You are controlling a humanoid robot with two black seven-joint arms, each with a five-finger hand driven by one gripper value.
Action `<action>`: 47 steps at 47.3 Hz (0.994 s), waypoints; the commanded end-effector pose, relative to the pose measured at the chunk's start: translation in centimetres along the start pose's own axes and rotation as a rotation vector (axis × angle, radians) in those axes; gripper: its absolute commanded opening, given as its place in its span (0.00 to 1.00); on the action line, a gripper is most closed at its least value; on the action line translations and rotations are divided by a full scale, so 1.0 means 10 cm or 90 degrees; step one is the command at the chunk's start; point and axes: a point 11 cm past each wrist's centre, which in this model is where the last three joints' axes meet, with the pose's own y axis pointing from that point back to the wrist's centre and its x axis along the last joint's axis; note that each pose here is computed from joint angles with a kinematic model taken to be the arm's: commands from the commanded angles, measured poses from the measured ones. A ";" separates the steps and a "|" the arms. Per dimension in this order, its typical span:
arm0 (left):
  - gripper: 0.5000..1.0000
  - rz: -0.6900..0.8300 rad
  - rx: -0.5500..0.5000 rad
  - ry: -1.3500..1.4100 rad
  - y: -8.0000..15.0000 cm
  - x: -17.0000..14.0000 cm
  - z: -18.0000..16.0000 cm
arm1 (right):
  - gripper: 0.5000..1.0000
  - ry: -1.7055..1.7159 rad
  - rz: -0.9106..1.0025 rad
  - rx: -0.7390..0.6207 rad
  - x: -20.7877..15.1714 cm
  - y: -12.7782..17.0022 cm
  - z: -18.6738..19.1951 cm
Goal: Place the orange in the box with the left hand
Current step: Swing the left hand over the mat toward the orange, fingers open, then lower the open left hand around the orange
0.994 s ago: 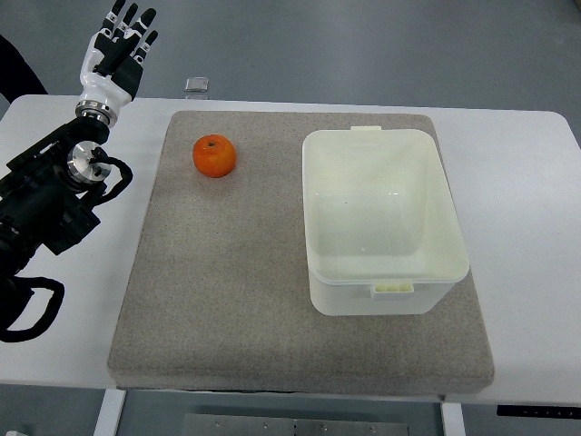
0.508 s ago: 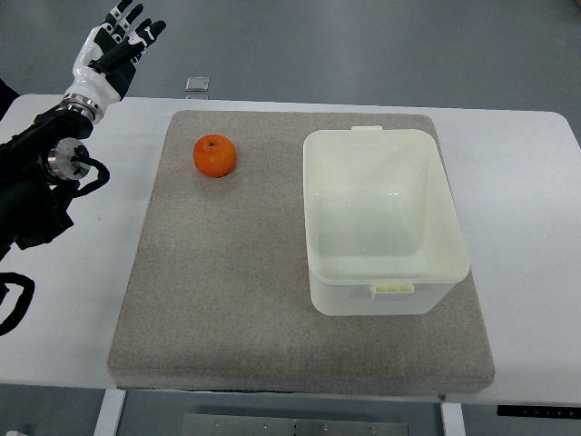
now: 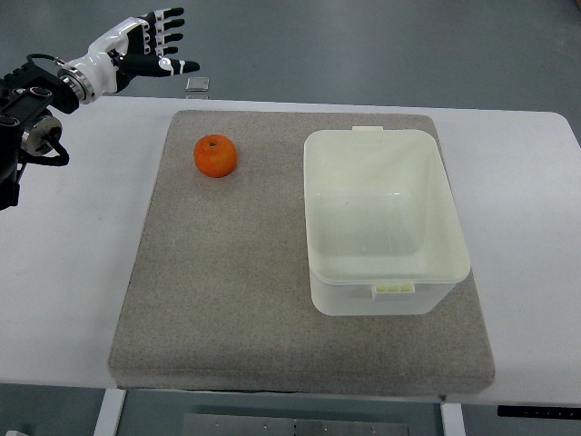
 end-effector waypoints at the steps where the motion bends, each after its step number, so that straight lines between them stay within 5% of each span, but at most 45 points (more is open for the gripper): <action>1: 0.98 -0.050 0.032 -0.084 0.01 0.00 0.05 | 0.85 0.000 0.000 0.000 0.00 0.00 0.00; 16: 0.95 -0.200 0.027 -0.265 0.05 -0.09 0.37 | 0.85 0.000 0.000 0.000 0.00 0.00 0.00; 32: 0.95 -0.238 0.111 -0.490 0.08 -0.04 0.29 | 0.85 0.000 0.000 0.000 0.00 0.00 0.00; 47: 0.95 -0.247 0.062 -0.626 -0.02 -0.24 0.38 | 0.85 -0.001 0.000 0.000 0.00 0.00 0.00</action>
